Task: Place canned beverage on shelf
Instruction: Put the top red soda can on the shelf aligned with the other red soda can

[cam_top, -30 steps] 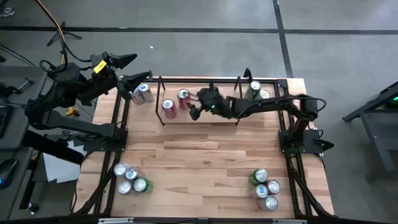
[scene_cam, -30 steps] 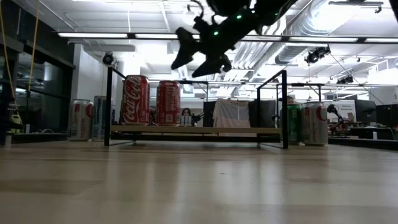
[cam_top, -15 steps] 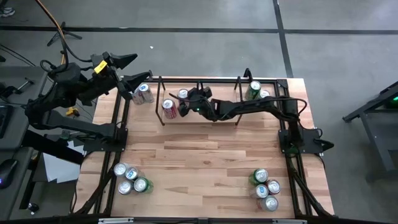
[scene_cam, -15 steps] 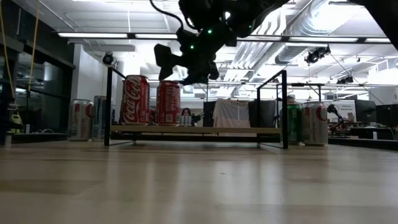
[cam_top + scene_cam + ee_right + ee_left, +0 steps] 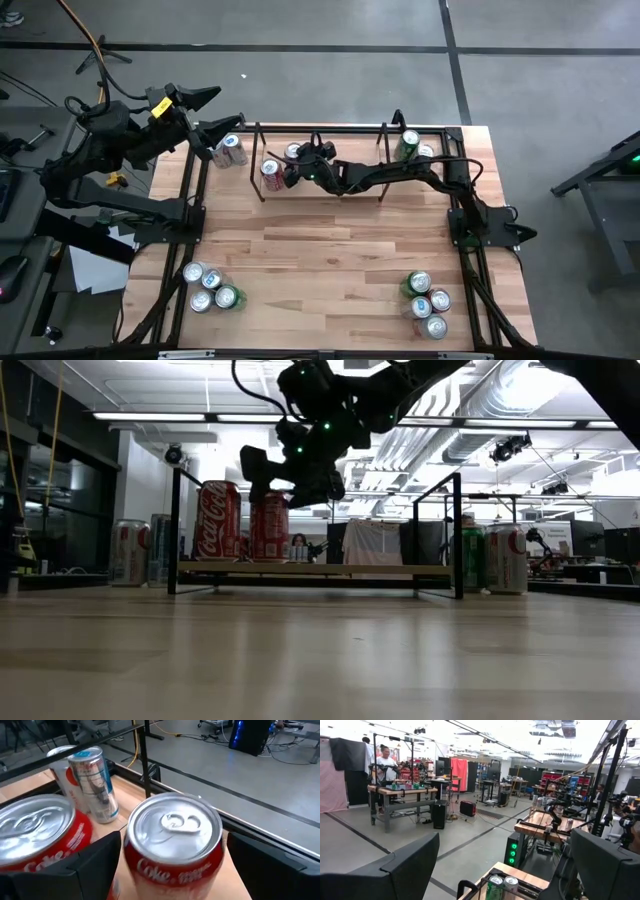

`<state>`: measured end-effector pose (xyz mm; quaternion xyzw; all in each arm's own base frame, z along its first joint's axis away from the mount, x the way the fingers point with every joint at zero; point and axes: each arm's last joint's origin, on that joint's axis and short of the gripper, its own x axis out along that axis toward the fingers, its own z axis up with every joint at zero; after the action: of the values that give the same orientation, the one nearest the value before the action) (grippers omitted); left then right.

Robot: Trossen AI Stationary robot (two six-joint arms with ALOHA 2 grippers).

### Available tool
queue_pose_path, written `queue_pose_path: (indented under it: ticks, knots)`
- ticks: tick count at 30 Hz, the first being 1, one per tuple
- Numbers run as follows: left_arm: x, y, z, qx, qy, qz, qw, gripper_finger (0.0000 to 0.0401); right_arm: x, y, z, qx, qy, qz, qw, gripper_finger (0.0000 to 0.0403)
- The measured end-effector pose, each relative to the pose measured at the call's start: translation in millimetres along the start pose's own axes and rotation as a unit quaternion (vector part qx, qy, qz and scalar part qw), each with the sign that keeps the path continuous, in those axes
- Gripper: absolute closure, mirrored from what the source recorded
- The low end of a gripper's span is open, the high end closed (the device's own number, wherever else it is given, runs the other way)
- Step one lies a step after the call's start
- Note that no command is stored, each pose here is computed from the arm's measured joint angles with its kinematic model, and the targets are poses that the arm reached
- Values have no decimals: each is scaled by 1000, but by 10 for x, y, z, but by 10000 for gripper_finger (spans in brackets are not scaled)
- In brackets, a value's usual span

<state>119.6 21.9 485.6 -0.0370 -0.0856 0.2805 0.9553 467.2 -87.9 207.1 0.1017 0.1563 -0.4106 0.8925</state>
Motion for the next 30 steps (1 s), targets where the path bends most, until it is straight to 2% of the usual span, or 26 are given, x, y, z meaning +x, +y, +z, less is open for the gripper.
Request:
queue_pose_path:
  ticks: [4, 10, 14, 19, 23, 26, 30]
  knots:
    - [0, 0, 0, 4, 0, 0, 1000, 34, 66, -78, 30, -4, 5, 9, 1000, 67]
    - [0, 0, 0, 4, 0, 0, 1000, 34, 154, -182, 69, -5, 17, 37, 999, 116]
    - [0, 0, 0, 4, 0, 0, 1000, 34, 226, -259, 129, -18, 21, 95, 995, 116]
    - [0, 0, 0, 4, 0, 0, 1000, 34, 338, -402, 206, -39, 30, 203, 978, 116]
    - [0, 0, 0, 3, 0, 0, 1000, 34, 420, -548, 247, -64, 35, 257, 964, 116]
    - [0, 0, 0, 3, 0, 0, 1000, 34, 455, -620, 262, -100, 29, 282, 954, 116]
    - [0, 0, 0, 3, 0, 0, 1000, 34, 463, -634, 270, -143, 13, 283, 948, 116]
